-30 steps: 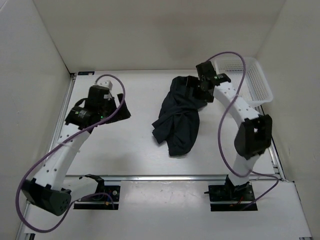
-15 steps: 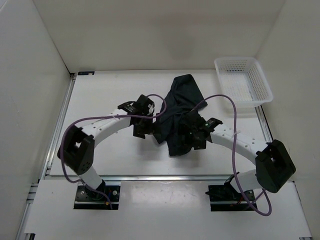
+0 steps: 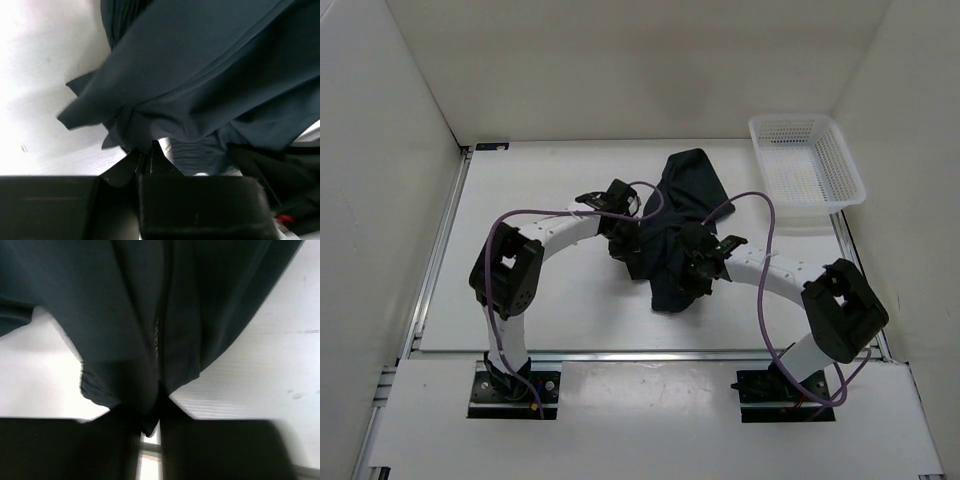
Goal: Fold and stack the shorts
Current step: Flatten the shorts out
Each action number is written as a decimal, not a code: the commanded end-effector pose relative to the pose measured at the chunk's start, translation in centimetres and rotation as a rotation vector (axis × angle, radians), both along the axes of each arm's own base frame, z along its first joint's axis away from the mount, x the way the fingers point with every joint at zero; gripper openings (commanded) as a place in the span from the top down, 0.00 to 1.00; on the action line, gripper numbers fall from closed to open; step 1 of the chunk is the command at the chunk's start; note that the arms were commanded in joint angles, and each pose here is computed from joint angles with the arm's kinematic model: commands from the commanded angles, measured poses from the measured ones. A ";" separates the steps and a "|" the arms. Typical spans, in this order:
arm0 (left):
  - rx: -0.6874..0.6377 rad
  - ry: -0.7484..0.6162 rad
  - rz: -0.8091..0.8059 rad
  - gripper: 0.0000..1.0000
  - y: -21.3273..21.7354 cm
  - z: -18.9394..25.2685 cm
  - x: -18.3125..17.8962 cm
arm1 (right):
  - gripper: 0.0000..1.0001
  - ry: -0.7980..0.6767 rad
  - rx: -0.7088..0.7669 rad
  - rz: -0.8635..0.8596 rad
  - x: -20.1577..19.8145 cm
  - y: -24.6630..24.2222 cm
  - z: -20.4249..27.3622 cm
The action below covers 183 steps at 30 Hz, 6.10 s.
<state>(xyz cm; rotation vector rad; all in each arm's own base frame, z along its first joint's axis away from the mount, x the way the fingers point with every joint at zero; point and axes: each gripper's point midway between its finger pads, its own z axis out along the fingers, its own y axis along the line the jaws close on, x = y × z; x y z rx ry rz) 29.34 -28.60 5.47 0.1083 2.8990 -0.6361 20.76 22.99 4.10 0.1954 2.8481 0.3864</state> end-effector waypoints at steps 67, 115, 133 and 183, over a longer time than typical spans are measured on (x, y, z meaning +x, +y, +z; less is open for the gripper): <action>0.162 0.154 0.653 0.38 23.5 -3.6 6.4 | 0.38 0.087 0.446 -0.424 2.5 -3.1 -0.1; -0.043 -0.377 0.670 0.89 26.6 22.3 8.5 | 1.00 -0.538 0.160 -0.193 9.7 -8.1 23.0; -0.133 -1.045 0.730 0.89 27.9 45.5 -1.2 | 1.00 -1.020 0.106 -0.043 3.6 -13.0 42.8; -0.085 -0.573 0.886 0.00 28.4 21.5 -1.5 | 0.07 -0.501 0.019 -0.080 8.2 -13.0 16.3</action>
